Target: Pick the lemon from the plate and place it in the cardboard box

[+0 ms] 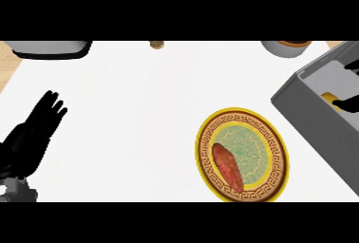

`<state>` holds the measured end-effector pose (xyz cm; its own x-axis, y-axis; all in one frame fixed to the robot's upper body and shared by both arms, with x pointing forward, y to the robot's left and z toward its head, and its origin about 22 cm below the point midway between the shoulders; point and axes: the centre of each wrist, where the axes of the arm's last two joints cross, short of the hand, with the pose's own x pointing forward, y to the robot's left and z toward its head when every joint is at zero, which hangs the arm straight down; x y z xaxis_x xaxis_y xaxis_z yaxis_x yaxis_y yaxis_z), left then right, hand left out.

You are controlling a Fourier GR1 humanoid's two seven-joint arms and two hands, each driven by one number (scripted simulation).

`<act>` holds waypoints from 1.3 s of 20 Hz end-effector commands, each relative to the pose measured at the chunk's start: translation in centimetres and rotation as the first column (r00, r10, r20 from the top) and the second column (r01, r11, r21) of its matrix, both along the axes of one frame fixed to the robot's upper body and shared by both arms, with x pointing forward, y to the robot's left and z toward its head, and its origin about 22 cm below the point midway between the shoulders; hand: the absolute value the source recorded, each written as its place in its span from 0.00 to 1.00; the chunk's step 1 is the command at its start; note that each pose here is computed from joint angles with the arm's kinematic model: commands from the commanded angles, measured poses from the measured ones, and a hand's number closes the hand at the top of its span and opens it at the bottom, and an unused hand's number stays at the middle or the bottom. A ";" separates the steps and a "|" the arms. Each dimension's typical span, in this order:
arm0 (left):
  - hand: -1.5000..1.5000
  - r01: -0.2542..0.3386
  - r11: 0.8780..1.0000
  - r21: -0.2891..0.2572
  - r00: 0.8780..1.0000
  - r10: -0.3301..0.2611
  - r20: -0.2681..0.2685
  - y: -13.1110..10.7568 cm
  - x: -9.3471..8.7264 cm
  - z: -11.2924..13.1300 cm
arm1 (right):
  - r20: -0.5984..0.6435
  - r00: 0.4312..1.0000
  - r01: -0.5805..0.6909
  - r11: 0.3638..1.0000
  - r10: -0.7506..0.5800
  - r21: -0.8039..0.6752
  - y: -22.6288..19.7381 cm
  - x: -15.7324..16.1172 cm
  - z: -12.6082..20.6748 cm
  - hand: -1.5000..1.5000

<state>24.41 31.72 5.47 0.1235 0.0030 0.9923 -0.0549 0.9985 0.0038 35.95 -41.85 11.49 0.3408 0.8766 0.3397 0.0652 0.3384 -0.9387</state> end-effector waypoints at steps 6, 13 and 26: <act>0.50 -0.019 1.000 0.008 1.000 0.019 0.009 0.6 -0.4 0.7 | 0.322 0.945 -0.039 0.962 -0.052 0.269 -1.9 -0.8 -0.7 0.00; 0.50 -0.013 1.000 0.009 1.000 0.013 -0.004 1.3 0.3 0.1 | 0.476 0.839 -0.026 0.852 -0.266 0.523 -6.1 -2.8 1.2 0.00; 0.50 -0.019 1.000 0.012 1.000 0.019 0.000 0.6 1.3 1.1 | 0.467 0.836 -0.043 0.813 -0.289 0.581 -16.2 -12.4 1.5 0.00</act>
<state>24.77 31.86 5.34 0.1266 0.0002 0.9919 -0.0652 0.9978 0.0081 26.40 -55.60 13.62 0.0726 0.4326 0.8986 0.5705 0.7210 -0.3932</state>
